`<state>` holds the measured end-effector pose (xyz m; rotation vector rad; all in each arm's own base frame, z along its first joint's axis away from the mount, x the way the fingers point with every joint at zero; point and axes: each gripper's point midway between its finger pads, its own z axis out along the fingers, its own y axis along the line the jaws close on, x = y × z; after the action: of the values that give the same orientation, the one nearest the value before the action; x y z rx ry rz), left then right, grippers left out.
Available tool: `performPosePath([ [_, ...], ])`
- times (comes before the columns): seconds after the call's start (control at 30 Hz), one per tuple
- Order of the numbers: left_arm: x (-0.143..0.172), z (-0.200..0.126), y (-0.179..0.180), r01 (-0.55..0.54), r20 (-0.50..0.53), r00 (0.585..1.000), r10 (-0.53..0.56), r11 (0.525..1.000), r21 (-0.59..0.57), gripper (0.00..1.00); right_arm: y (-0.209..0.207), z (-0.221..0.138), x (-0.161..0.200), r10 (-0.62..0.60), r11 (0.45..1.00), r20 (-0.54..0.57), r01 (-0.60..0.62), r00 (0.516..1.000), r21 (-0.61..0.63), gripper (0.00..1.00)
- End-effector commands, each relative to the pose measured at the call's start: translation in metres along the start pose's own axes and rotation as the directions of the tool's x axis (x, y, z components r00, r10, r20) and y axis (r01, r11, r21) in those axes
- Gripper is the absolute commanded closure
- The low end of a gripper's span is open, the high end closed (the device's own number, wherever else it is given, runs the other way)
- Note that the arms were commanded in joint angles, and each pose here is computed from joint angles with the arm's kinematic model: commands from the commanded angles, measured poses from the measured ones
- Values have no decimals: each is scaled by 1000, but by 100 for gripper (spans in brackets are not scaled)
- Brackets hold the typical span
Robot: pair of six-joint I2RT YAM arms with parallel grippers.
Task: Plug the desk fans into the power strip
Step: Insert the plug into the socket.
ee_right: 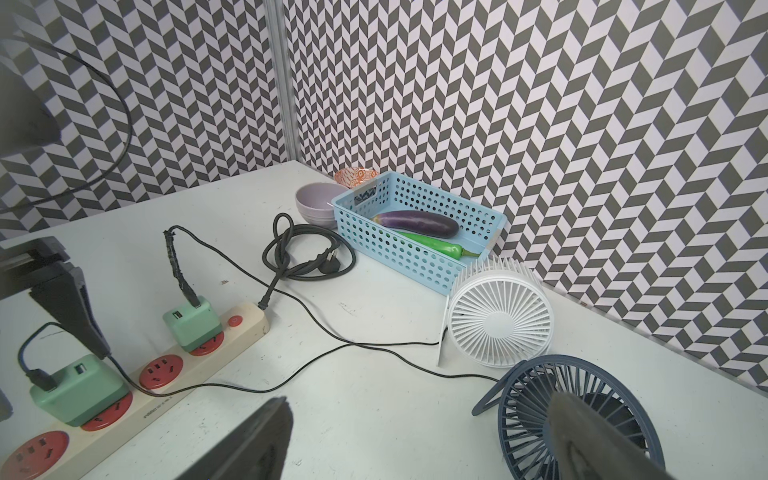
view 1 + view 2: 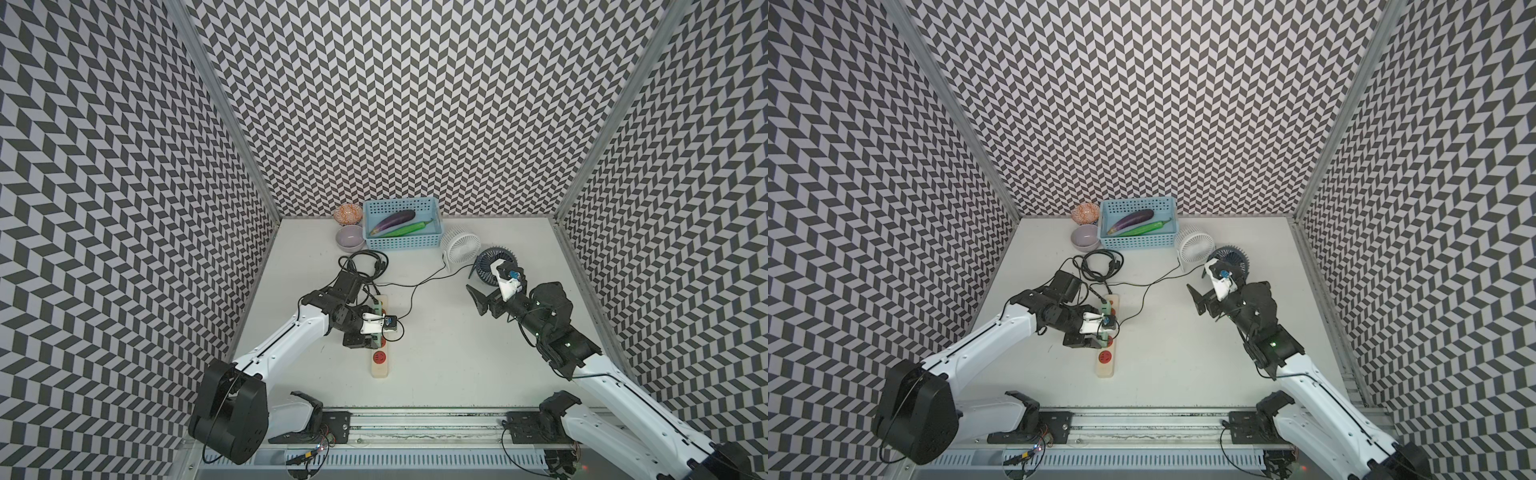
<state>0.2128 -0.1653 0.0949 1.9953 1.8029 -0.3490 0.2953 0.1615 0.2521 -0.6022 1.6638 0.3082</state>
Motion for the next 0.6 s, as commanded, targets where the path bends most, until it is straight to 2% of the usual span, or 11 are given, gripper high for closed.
performPosePath([
  [0.0, 2, 5, -4, 5, -7, 1000, -5, 1000, 22, 45, -4, -1, -3, -2, 1000, 30, 2, 1000, 20, 1],
  [0.07, 5, 8, -2, 12, -24, 1000, -11, 1000, 21, 46, -4, -2, -1, -3, 1000, 33, 2, 999, 17, 0],
  [0.17, 3, 10, 1, 25, -20, 1000, -25, 999, 24, 55, -4, -2, -1, -8, 1000, 32, 7, 999, 21, 0],
  [0.37, 1, 16, 3, 49, -6, 999, -48, 998, 30, 80, -5, -3, 1, -8, 1000, 38, 7, 999, 27, 0],
  [0.5, 10, 25, -4, 49, -31, 998, -48, 998, 46, 97, -4, -5, 0, -7, 1000, 57, 5, 998, 29, 0],
  [0.57, 17, 27, -8, 66, -56, 996, -63, 997, 50, 100, -5, -5, 2, -8, 999, 49, 7, 999, 33, 0],
])
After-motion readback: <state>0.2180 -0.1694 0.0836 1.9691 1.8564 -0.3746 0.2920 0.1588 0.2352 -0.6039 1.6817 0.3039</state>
